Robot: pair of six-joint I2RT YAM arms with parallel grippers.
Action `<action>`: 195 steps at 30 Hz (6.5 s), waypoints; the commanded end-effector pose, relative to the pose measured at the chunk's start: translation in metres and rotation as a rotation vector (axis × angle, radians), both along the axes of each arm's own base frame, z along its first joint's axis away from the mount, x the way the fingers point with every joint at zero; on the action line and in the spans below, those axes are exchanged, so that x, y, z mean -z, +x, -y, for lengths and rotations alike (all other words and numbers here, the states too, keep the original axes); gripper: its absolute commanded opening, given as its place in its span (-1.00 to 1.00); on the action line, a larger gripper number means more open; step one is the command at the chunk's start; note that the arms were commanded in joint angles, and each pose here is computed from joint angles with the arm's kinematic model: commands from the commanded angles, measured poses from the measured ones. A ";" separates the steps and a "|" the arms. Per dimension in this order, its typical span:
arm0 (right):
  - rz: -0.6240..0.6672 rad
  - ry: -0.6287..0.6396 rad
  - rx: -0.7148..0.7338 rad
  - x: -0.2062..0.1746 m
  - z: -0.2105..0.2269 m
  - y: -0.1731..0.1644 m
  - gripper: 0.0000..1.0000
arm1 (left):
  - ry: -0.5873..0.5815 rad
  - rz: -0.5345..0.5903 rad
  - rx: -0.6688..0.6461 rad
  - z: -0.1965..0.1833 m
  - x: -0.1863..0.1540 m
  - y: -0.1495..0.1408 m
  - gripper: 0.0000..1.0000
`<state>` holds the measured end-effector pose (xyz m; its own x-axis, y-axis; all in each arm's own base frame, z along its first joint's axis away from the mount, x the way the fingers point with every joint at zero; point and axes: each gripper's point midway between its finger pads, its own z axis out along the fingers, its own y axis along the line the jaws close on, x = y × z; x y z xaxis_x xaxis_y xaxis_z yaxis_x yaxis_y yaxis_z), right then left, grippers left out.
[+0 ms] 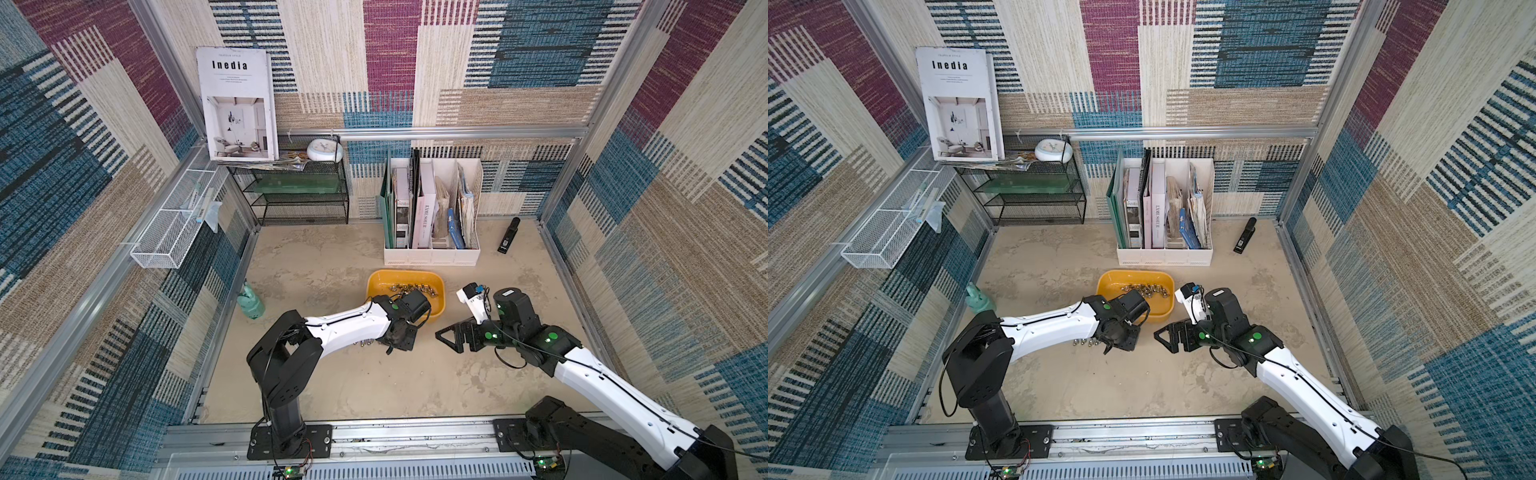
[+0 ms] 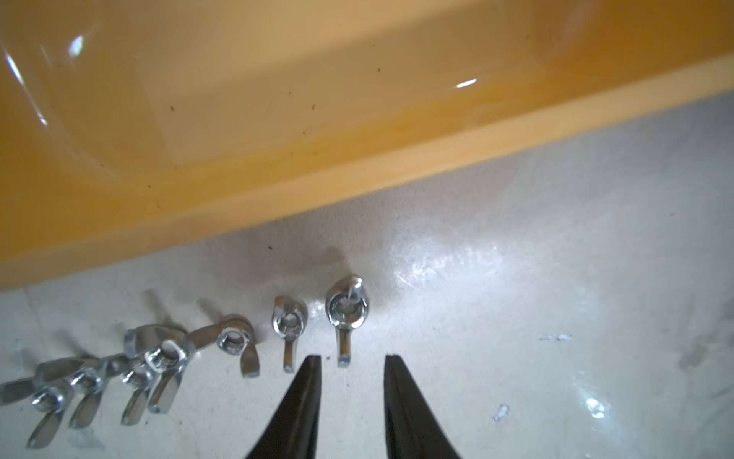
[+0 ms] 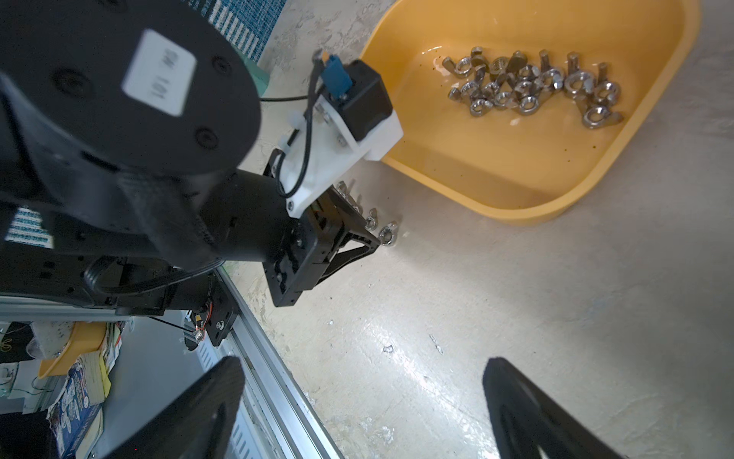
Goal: Take out the wing nut from the storage box
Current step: Place the wing nut at the center of the board, then pick up the wing nut from the storage box, then place the wing nut at the center of the board, then pick up the wing nut from the storage box.
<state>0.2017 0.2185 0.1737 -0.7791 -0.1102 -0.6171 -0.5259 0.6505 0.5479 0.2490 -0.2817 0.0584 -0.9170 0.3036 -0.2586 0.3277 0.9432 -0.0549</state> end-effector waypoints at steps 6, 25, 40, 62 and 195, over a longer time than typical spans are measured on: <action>0.069 0.010 0.012 -0.013 -0.003 0.011 0.98 | 0.013 0.093 0.020 0.003 -0.047 0.032 -0.30; 0.079 -0.036 0.040 -0.011 -0.012 0.041 0.98 | -0.034 0.083 -0.009 -0.013 -0.039 0.133 -0.19; 0.057 -0.085 0.062 -0.009 -0.021 0.067 0.98 | -0.103 0.049 0.086 -0.023 -0.005 0.178 -0.15; 0.035 -0.129 0.067 0.000 -0.026 0.082 0.98 | -0.171 -0.022 0.099 -0.019 0.016 0.184 -0.32; -0.003 -0.240 0.154 0.020 -0.021 0.109 0.98 | -0.251 0.176 -0.207 -0.065 -0.099 0.089 0.98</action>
